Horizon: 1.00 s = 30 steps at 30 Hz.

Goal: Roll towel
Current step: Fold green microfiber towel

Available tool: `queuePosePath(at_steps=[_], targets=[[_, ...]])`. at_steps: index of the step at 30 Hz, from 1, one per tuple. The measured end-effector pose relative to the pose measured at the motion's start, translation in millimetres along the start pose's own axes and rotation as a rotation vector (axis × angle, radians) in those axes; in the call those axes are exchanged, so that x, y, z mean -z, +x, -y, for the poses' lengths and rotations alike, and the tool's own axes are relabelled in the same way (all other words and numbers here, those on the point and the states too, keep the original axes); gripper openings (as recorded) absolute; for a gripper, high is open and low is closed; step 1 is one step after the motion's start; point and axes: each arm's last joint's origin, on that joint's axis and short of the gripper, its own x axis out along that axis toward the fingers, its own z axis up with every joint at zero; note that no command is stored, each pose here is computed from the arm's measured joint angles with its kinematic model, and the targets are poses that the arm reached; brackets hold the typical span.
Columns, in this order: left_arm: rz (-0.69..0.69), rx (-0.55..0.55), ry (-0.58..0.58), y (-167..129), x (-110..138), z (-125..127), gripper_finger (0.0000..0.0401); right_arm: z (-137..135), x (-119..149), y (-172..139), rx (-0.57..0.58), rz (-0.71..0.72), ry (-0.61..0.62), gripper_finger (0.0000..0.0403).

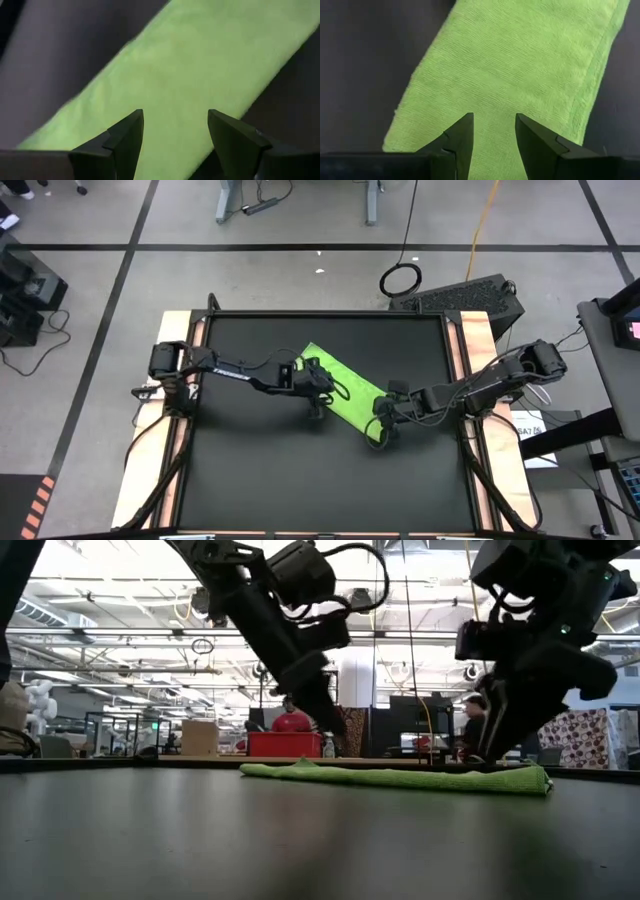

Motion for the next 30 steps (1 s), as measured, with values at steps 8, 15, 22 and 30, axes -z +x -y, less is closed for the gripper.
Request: queuePosePath(at_steps=[8,15,22,30], targets=[[-0.106,0.023,-0.037,27.7,19.8,5.5,0.0228,1.6,8.6,6.7,0.0,-0.008,0.047,0.0136],[-0.131,-0.046,0.091,31.3,22.9,4.1,0.0228,-2.0,21.9,18.9,-0.139,0.052,0.168,0.0136],[-0.154,-0.098,0.267,32.4,24.1,-6.6,0.0228,-19.9,17.7,18.4,-0.25,0.16,0.232,0.0136],[-0.176,-0.112,0.255,29.4,25.2,-15.2,0.0228,-35.1,13.3,21.8,-0.322,0.237,0.234,0.0136]])
